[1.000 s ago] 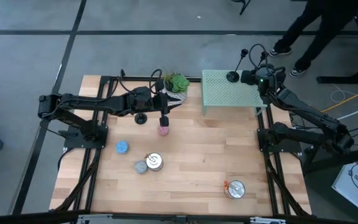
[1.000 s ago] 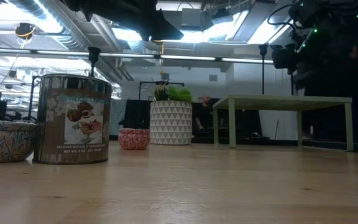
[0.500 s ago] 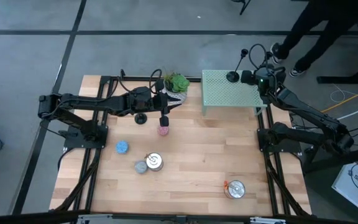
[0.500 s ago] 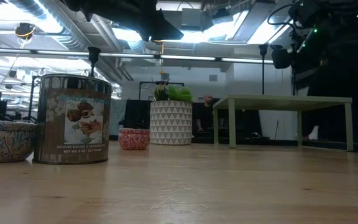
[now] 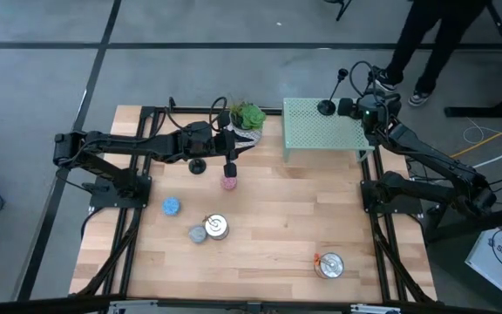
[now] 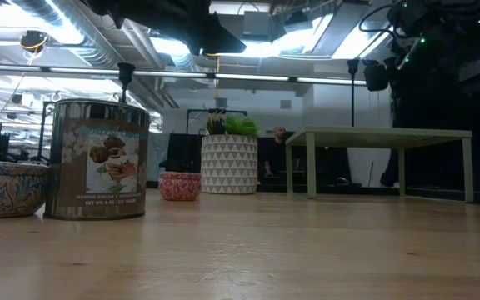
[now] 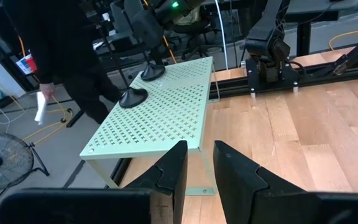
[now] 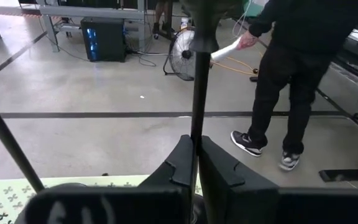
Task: Pick & Place candle stick holders
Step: Adjust the black candle holder on the shelf
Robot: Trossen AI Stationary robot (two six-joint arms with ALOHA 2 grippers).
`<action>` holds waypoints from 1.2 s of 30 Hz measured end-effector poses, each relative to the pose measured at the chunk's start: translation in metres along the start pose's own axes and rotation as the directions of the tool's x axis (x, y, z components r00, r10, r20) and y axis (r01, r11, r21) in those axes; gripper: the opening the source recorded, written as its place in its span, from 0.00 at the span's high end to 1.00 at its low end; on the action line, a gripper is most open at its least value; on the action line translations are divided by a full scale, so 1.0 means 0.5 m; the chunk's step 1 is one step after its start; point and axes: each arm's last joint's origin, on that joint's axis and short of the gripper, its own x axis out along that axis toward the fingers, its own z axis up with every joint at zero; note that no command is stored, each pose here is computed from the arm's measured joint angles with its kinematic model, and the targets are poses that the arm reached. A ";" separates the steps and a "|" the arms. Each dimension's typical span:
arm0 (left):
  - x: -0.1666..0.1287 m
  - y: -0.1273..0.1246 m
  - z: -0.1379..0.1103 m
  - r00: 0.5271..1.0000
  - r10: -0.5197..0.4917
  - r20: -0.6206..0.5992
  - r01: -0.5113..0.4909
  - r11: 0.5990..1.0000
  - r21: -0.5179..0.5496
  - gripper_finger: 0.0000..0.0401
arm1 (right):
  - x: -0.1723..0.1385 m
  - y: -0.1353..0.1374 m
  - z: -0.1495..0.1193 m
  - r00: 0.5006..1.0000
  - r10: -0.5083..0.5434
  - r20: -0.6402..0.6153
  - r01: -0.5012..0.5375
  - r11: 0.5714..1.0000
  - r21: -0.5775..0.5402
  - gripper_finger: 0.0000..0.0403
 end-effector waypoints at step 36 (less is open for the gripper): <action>0.000 -0.001 0.000 1.000 -0.024 0.007 0.024 1.000 0.000 0.82 | 0.016 0.017 0.005 0.995 -0.080 0.059 0.073 0.990 0.118 0.96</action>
